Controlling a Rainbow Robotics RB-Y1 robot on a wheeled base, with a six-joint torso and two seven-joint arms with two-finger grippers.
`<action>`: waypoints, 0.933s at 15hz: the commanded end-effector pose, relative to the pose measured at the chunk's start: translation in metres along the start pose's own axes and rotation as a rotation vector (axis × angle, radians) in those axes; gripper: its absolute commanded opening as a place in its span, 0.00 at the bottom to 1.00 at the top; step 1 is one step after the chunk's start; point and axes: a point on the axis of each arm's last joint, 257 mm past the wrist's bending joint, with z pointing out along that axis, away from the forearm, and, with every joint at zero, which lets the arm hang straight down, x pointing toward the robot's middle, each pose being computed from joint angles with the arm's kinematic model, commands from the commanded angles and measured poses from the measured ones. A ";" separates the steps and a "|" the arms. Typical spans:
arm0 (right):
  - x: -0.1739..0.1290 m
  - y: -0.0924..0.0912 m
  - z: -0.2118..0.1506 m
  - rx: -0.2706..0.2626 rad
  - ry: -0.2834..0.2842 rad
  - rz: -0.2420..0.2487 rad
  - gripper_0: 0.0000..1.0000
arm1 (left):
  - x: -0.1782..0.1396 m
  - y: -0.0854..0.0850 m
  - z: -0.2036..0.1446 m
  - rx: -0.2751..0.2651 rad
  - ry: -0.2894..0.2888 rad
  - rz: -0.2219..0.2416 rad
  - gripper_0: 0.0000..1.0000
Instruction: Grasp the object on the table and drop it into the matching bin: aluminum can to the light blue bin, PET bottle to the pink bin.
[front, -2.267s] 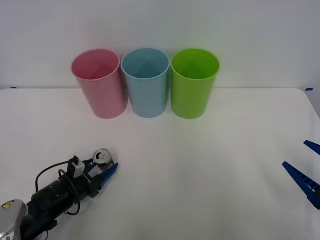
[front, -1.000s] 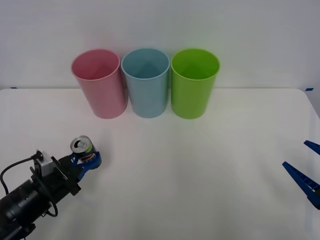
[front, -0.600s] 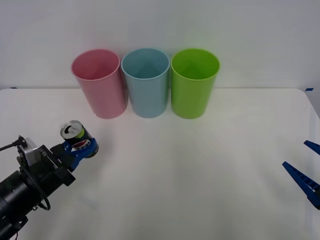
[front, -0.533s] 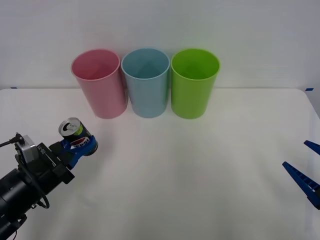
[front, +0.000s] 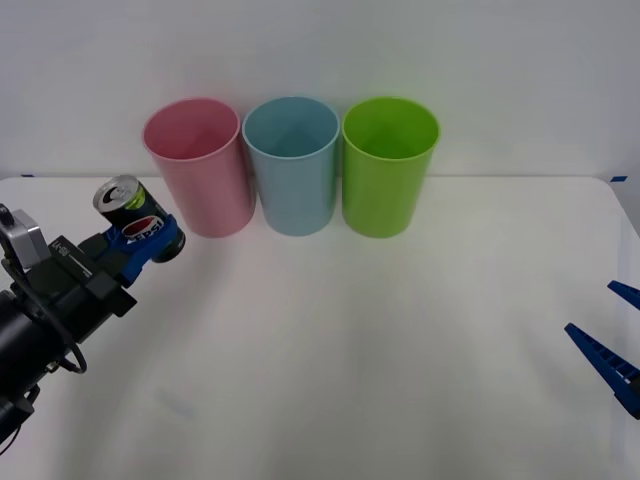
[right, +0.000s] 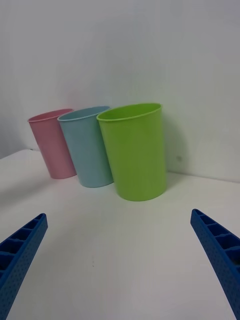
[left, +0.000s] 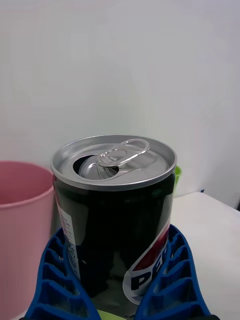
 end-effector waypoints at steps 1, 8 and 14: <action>0.000 0.000 0.000 0.000 0.000 0.000 1.00 | -0.014 0.006 0.020 -0.014 -0.017 0.024 0.00; 0.000 0.000 0.000 0.000 0.000 0.000 1.00 | -0.034 0.014 0.083 -0.022 -0.018 0.034 0.00; 0.000 0.000 0.000 0.000 0.000 0.000 1.00 | -0.033 0.034 0.150 -0.040 -0.018 0.049 0.00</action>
